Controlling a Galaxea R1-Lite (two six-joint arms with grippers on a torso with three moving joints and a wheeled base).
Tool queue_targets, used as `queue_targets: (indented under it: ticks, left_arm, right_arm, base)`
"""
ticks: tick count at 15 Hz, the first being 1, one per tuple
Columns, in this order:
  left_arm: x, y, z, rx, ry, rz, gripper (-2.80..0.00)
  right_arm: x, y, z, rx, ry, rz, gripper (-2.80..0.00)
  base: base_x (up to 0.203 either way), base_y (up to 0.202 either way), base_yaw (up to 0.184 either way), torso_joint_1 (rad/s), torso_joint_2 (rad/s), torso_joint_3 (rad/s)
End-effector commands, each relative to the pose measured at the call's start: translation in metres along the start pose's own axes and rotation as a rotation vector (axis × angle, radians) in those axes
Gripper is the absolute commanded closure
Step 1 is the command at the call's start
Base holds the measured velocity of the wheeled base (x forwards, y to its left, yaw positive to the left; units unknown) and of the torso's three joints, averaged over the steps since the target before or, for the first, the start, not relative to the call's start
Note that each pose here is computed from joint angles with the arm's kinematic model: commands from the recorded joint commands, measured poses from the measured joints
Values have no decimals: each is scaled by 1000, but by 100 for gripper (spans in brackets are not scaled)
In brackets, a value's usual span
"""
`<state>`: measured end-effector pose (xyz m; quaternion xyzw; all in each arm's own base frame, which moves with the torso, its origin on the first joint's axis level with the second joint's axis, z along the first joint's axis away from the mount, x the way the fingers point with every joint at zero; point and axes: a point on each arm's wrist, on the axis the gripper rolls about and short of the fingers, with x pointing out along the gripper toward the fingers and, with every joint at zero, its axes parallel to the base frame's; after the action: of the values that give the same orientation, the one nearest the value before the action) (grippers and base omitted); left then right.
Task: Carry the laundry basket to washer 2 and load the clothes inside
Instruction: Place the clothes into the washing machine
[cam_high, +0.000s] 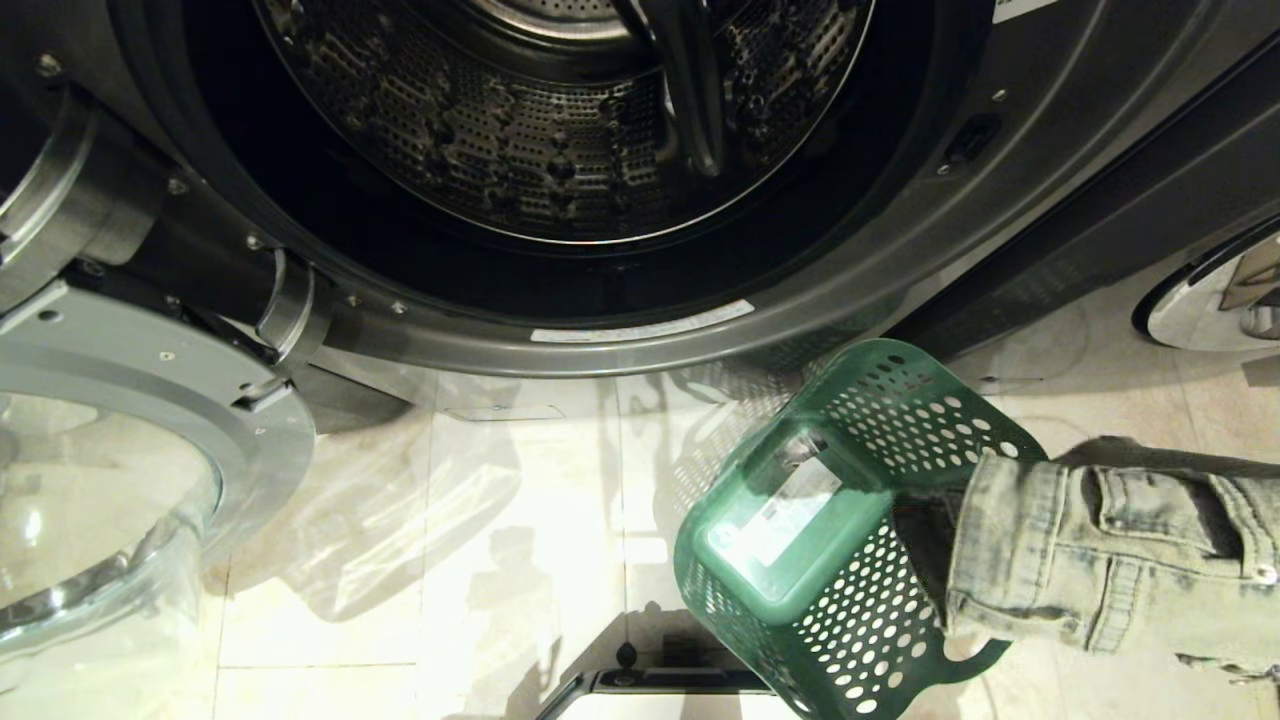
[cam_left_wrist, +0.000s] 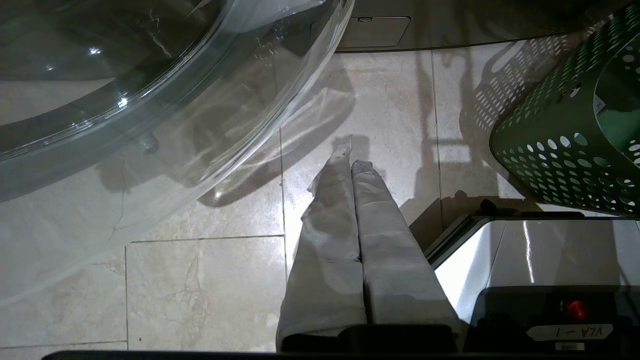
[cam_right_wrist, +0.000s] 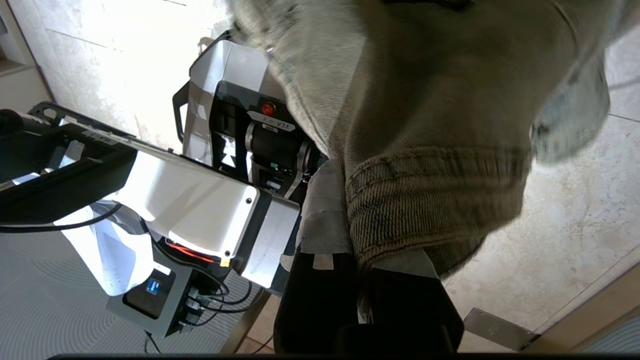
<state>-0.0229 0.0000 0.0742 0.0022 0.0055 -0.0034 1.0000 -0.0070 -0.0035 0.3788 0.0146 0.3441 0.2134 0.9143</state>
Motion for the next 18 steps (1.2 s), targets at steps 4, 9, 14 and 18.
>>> queue_targets:
  ticks: [4,9,14,18]
  left_arm:
    - [0,0,0,3,-1,-1,0]
    - [0,0,0,2,-2,-1,0]
    - [0,0,0,0,1,0,0]
    - [0,0,0,-1,1,-1,0]
  right_arm:
    - [-1,-1,-3,-3,8,-8,0]
    - [1,-2,-8,5,24,-17,0]
    - [1,-3,-12,5,33,-19,0]
    - [-7,-4,-19,-35,7,-15,0]
  base:
    - [0,0,0,0,0,0]
    - [-14,0,1,1,1,1]
    - [-153,0,0,-6,0,1]
    - [0,0,0,0,0,0]
